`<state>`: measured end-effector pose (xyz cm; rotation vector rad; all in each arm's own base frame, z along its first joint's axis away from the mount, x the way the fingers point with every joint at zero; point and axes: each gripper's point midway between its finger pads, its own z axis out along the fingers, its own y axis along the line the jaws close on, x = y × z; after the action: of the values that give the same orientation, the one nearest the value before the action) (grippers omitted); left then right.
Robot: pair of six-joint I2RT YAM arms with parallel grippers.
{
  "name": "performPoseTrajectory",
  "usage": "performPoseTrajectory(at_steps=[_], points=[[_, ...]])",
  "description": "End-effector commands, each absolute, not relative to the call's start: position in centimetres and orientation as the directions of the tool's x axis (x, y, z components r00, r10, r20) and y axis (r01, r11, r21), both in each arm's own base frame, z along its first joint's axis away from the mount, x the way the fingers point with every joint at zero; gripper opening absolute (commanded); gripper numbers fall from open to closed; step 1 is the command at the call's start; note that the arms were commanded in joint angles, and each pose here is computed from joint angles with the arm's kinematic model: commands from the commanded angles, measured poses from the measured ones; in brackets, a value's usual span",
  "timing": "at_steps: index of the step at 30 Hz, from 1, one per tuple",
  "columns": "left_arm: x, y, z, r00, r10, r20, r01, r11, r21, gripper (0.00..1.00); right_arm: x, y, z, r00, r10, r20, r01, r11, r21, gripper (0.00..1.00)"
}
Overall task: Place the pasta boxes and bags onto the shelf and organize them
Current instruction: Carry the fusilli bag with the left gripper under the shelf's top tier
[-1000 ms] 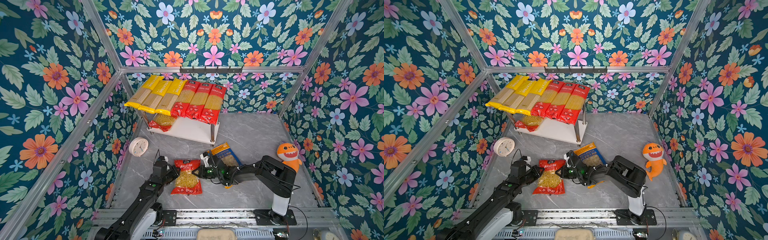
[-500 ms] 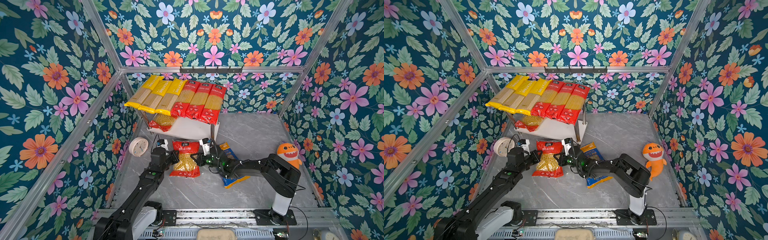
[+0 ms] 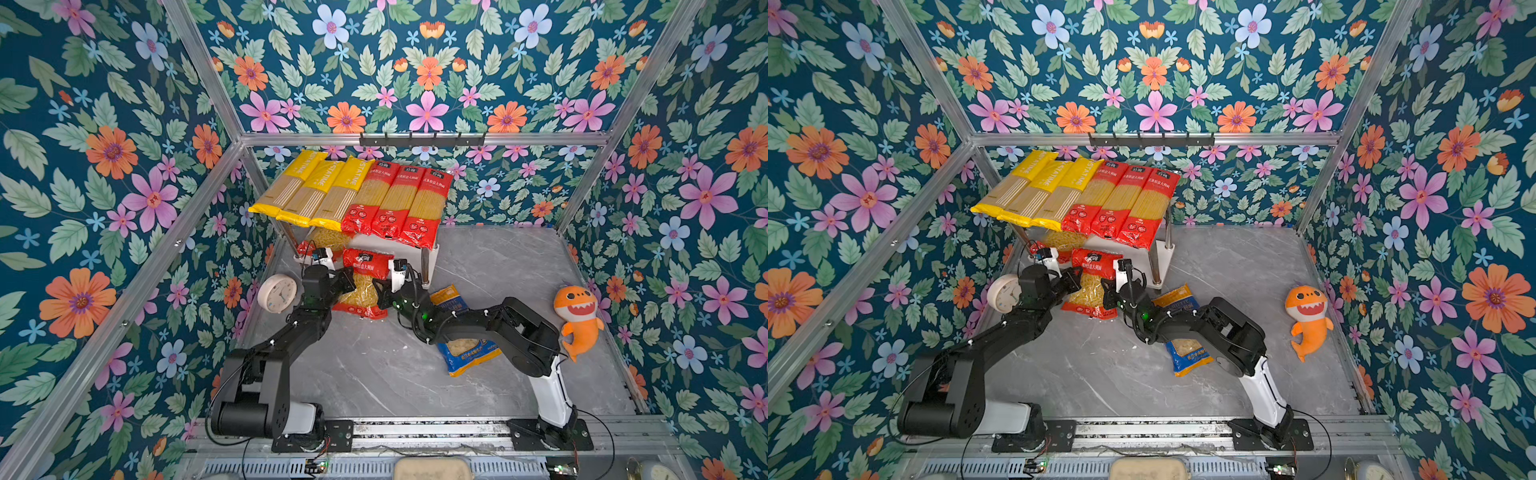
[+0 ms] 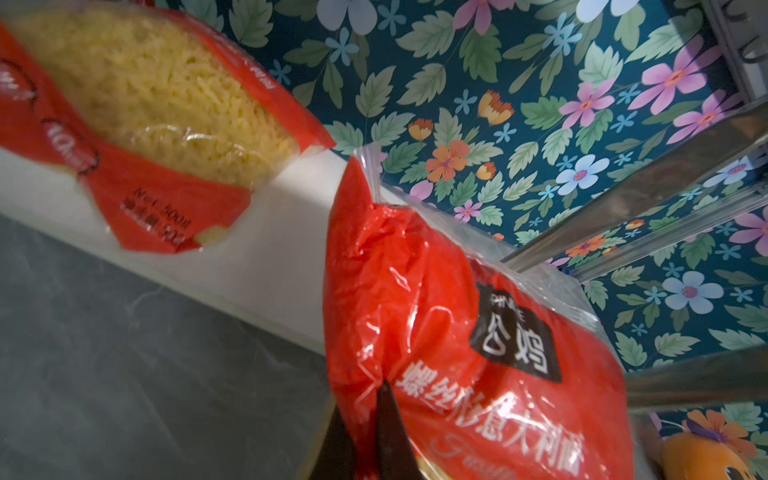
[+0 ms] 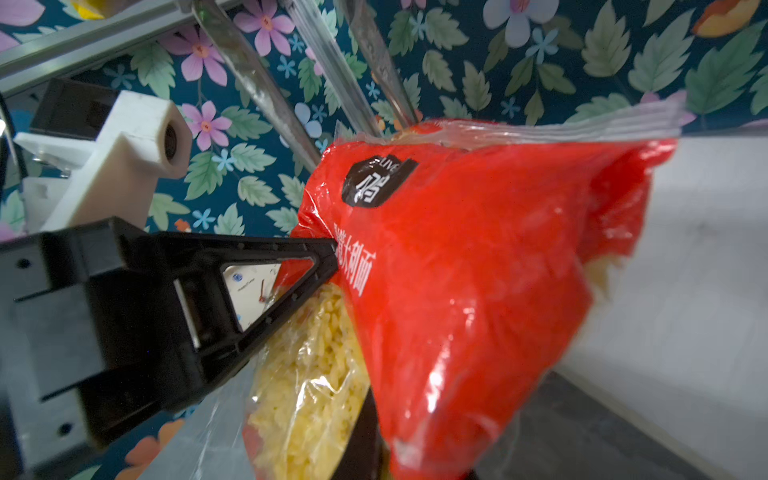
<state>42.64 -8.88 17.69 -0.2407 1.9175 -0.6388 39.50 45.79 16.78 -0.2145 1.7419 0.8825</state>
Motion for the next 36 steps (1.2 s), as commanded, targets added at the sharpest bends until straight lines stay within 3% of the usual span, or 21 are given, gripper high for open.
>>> performPoseTrajectory(at_steps=[1, 12, 21, 30, 36], points=[[45.4, -7.2, 20.2, -0.302, -0.481, -0.823, 0.111, 0.839, -0.532, 0.04, 41.4, 45.5, 21.0, -0.212, 0.402, -0.891, -0.547, 0.706, 0.449, 0.05], [50.0, -5.4, 20.1, -0.278, -0.508, -0.816, 0.108, 0.827, -0.552, 0.03, 46.4, 46.1, 19.6, -0.228, 0.417, -0.88, -0.471, 0.744, 0.474, 0.03], [53.3, -4.7, 19.7, -0.276, -0.512, -0.814, 0.053, 0.837, -0.544, 0.0, 46.4, 45.3, 17.8, -0.264, 0.385, -0.884, -0.43, 0.774, 0.465, 0.38], [56.0, -6.7, 19.2, -0.349, -0.471, -0.81, 0.127, 0.833, -0.539, 0.0, 42.0, 45.4, 15.4, -0.383, 0.349, -0.855, -0.426, 0.755, 0.499, 0.5], [57.2, -8.6, 18.2, -0.403, -0.428, -0.809, 0.158, 0.838, -0.522, 0.01, 39.4, 45.9, 14.4, -0.439, 0.349, -0.828, -0.434, 0.725, 0.535, 0.51]])
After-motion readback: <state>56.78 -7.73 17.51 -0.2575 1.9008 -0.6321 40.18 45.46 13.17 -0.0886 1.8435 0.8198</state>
